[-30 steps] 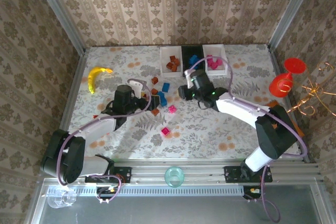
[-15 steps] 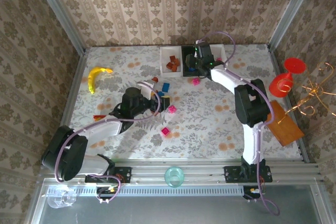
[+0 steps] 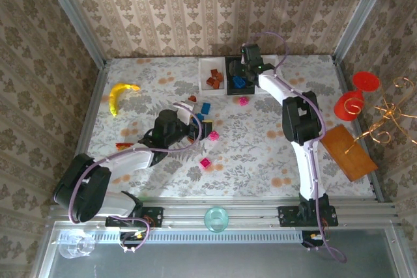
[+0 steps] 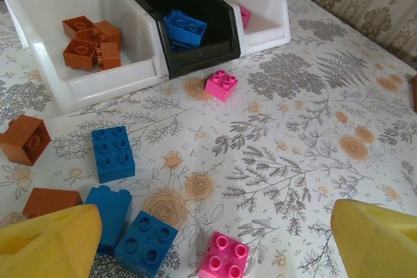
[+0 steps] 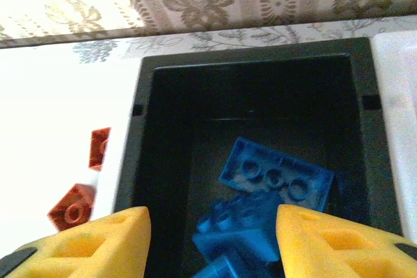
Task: Sort the legos into containers by color
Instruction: Place the lego in the container, then pick up the lego from the center of the table.
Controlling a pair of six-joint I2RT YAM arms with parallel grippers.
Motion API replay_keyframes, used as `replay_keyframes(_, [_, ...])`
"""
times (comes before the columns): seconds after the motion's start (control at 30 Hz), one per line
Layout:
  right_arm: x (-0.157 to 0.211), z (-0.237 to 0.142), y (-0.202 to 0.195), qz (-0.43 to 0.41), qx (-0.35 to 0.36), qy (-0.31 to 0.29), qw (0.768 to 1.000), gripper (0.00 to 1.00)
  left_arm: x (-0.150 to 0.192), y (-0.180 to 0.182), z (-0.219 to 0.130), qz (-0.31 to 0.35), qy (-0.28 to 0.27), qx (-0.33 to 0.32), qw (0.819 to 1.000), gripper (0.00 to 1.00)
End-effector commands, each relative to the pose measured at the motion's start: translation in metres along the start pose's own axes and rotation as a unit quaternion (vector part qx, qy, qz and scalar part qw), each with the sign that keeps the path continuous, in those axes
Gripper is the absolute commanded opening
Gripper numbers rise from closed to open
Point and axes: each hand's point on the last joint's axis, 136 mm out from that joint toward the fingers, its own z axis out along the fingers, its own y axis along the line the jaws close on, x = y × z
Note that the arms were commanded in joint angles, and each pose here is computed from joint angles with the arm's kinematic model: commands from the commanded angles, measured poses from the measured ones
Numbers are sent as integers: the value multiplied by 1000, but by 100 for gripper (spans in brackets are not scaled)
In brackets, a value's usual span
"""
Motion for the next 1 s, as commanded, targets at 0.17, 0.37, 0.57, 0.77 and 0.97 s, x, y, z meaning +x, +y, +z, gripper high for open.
replay_keyframes(0.17, [-6,-95,25,0,-78,-29,997,63,3,13,-2,22,19,-45,999,93])
replay_keyframes(0.37, [54,-137,35,-28,-83,-4,996,69,10,34,-5,10,55,-90,994,94])
replay_keyframes(0.57, [115,-160,57,-98,-70,38,992,78,21,53,-3,-42,88,-94,991,94])
replay_keyframes(0.77, [166,-157,105,-162,-134,65,975,86,30,70,-4,-63,117,-124,983,92])
replay_keyframes(0.97, [200,-142,140,-230,-142,91,958,88,28,117,-39,-134,73,-168,974,91])
